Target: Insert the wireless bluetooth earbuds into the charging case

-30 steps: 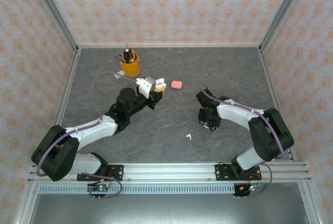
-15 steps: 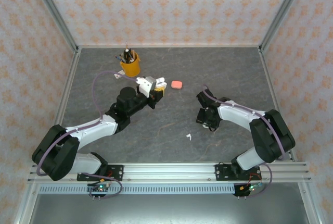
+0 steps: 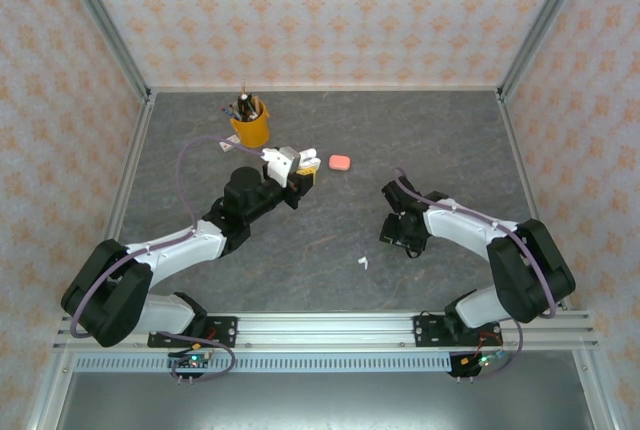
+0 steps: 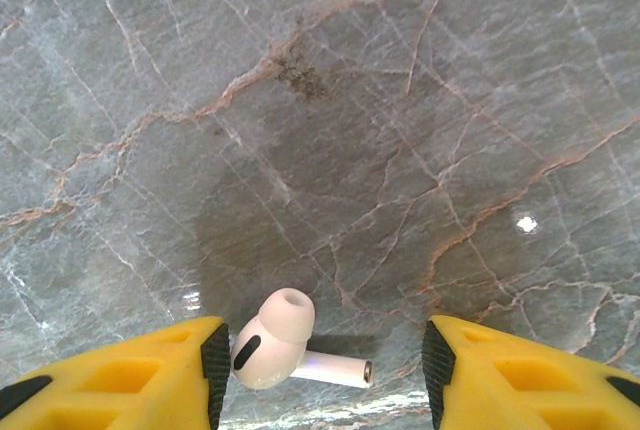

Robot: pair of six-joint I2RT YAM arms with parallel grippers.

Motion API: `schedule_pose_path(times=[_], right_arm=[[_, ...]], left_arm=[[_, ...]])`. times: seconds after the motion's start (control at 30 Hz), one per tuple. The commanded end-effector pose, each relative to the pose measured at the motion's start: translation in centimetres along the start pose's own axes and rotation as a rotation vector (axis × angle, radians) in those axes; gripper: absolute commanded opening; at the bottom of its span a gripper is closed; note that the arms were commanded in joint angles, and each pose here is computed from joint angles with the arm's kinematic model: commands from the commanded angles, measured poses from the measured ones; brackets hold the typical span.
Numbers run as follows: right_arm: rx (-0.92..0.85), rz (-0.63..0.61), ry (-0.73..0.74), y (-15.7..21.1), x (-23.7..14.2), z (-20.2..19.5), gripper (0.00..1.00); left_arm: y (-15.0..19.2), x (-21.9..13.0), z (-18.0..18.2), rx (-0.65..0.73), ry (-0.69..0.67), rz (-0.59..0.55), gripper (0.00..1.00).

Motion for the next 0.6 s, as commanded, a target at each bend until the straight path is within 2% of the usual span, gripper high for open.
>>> schedule_pose_path(times=[0.0,0.57], right_arm=[[-0.007,0.035,-0.021,0.6,0.3,0.4,0.55],[-0.136,0.03,-0.016,2.8,-0.5,4.9,0.53]], left_arm=[[-2.0,-0.3,-0.6,0.001,0.024,-0.07,0.0],[-1.9,-0.3,-0.6,-0.004,0.024,-0.07,0.0]])
Point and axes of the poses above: each hand's point on the last joint's axis, 136 mm out from that joint toward the fingers, its own x axis out along the fingers, its own z axis along the line the jaws close on, y = z × x, the point moved 5 cm from there along -x, back along the fingers, and after that the axes turned 2 degrees about x, right-handed, at the moved point
